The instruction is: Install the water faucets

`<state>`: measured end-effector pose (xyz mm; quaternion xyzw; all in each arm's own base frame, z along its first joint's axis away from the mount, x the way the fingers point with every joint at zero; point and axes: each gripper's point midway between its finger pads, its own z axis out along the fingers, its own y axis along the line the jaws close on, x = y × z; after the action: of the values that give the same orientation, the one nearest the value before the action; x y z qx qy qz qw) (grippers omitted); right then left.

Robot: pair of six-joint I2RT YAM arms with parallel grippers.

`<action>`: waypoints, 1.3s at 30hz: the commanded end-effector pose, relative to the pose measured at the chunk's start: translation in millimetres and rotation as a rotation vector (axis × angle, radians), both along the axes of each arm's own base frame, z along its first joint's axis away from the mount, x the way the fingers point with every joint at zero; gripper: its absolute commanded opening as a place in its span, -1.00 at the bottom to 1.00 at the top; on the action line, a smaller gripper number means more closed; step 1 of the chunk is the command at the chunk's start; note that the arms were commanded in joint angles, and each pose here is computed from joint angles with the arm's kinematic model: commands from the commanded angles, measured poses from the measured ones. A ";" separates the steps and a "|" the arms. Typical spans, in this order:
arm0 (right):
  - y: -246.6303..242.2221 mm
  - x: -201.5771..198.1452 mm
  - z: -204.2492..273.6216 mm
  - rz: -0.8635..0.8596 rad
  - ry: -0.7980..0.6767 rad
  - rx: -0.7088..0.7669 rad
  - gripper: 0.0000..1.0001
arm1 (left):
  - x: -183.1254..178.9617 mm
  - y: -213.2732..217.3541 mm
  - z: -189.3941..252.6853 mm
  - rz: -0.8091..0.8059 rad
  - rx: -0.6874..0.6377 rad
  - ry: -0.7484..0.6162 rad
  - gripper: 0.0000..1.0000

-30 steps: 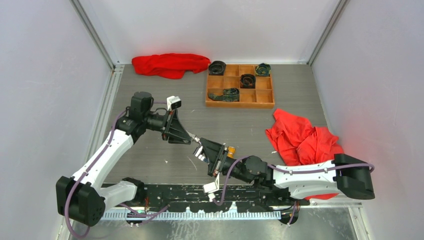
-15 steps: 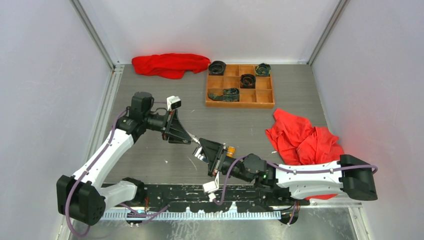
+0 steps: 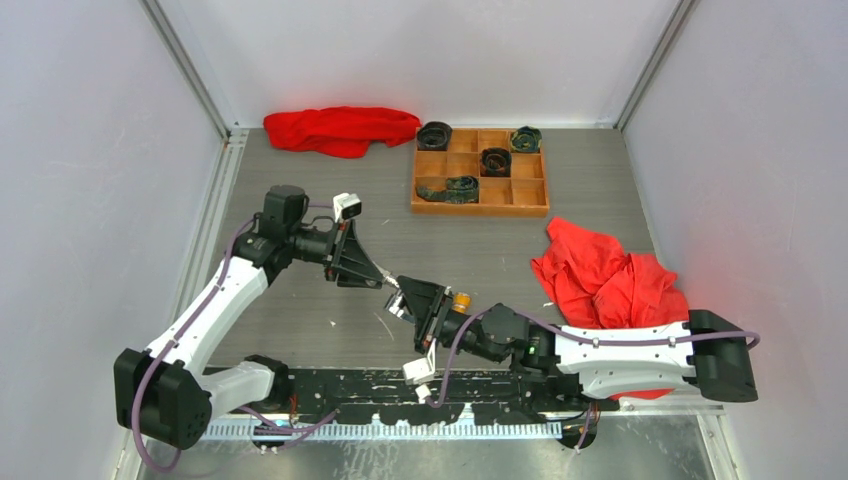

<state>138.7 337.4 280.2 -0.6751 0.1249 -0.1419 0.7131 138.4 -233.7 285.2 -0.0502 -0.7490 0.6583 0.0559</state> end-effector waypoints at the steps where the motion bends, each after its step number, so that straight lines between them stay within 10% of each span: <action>1: 1.9 4.8 1.0 -0.032 0.066 0.013 -0.99 | -4.8 2.1 13.2 -0.031 -0.039 -0.042 -1.00; 39: -3.5 -11.4 32.3 0.242 0.498 0.581 -0.99 | 17.5 -3.7 6.2 0.238 -0.110 -0.133 -1.00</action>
<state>136.5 341.3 267.4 -0.5581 0.2634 0.0779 0.7830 148.9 -236.8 267.7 0.0141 -0.7366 0.6762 -0.0086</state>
